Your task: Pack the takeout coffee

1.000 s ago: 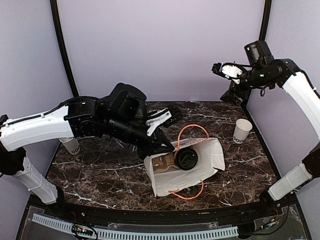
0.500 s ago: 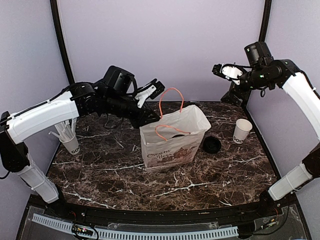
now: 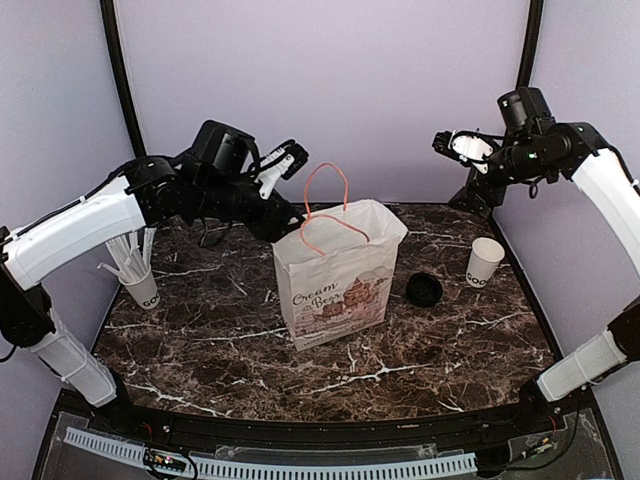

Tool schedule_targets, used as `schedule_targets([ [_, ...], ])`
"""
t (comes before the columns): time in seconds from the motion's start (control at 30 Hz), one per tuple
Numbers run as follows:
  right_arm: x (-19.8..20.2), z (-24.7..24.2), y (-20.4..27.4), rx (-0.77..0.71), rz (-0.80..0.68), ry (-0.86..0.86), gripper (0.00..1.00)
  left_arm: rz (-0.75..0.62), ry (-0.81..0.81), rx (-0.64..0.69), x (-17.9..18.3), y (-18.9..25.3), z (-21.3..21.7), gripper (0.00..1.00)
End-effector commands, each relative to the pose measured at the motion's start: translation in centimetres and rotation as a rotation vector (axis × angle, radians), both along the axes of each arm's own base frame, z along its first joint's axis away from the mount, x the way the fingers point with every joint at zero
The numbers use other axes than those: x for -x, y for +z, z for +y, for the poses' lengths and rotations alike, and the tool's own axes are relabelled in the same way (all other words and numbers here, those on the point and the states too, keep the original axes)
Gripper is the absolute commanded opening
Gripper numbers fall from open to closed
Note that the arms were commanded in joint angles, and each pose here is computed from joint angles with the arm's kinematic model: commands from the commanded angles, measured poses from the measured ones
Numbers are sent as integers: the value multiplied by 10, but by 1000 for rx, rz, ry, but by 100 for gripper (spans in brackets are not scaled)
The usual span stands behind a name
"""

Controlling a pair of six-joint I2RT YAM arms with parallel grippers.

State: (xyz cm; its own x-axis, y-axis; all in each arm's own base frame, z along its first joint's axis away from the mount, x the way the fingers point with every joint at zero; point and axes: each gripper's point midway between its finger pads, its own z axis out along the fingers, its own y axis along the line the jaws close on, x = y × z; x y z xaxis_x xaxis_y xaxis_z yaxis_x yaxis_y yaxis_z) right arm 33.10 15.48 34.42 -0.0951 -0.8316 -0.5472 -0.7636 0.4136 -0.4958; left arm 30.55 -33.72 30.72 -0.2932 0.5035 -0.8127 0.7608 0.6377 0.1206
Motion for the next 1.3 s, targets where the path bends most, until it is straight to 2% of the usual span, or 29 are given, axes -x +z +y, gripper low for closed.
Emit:
schedule_targets([
  [0.0,1,-9,12,-83,-19,-25,99,-89,153,17,4,43,49,66],
  [0.13,-10,-22,14,-207,14,-95,99,-83,263,24,7,46,81,70],
  [0.27,-26,-42,12,-439,68,-203,99,-24,366,62,18,41,105,71],
  [0.4,-29,-44,-13,-643,109,-274,99,20,444,119,32,33,126,70],
  [0.47,-23,-39,-25,-710,116,-240,99,35,486,128,39,29,139,68],
  [0.63,-6,-77,-64,-776,40,-296,99,52,600,53,49,9,173,65],
  [0.7,12,-72,-83,-833,37,-236,99,49,651,34,53,4,188,64],
  [0.73,22,-66,-85,-816,22,-181,98,44,679,27,56,4,198,64],
  [0.8,30,-66,-73,-812,-11,-167,98,55,732,21,60,2,214,64],
  [1.03,31,-61,-87,-827,56,-148,95,75,944,-31,62,7,281,63],
  [1.13,29,-61,-93,-814,71,-149,95,102,950,-20,56,11,290,58],
  [1.27,29,-61,-96,-799,79,-144,94,173,985,-52,47,-5,304,55],
])
